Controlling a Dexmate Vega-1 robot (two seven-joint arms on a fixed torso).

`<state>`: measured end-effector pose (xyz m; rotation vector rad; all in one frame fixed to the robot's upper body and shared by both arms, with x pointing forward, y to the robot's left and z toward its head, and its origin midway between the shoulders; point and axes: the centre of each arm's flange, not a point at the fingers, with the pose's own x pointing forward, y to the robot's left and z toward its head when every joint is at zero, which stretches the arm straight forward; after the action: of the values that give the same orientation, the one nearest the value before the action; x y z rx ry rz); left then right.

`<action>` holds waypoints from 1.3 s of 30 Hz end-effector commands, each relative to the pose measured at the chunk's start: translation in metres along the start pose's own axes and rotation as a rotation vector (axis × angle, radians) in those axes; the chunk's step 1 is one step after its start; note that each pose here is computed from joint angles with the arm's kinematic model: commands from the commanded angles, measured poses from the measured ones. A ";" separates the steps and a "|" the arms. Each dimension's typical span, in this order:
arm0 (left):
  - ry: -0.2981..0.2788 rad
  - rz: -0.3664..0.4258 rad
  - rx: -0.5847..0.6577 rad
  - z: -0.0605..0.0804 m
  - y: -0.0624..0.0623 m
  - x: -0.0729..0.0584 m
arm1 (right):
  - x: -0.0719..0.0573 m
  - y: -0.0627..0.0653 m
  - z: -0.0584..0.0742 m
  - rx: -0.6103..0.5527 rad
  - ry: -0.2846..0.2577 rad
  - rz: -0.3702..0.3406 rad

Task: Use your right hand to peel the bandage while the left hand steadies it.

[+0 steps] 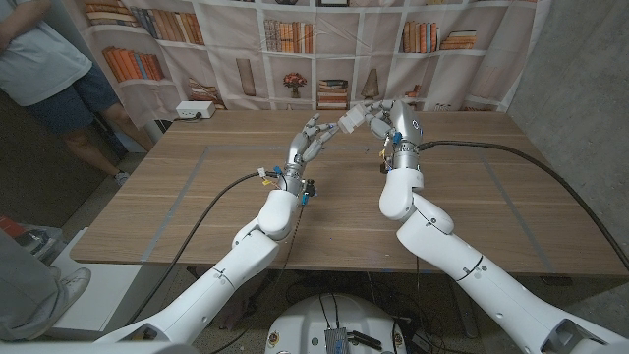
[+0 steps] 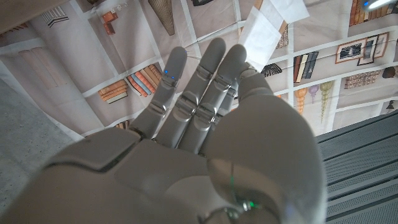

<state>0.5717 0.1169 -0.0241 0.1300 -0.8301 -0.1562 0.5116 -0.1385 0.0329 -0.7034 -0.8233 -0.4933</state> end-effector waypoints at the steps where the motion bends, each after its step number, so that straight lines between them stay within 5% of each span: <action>1: 0.001 -0.016 -0.001 -0.001 -0.010 0.003 | -0.003 0.004 -0.002 -0.016 0.007 -0.009; 23: -0.039 0.022 -0.023 -0.005 -0.019 0.007 | -0.017 0.003 0.009 -0.047 -0.010 -0.059; 39: -0.051 0.040 -0.022 -0.004 -0.034 0.012 | -0.021 -0.010 0.002 -0.050 -0.040 -0.063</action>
<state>0.5789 0.0901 -0.0247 0.1043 -0.8738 -0.1462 0.4972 -0.1327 0.0210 -0.7282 -0.8585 -0.5568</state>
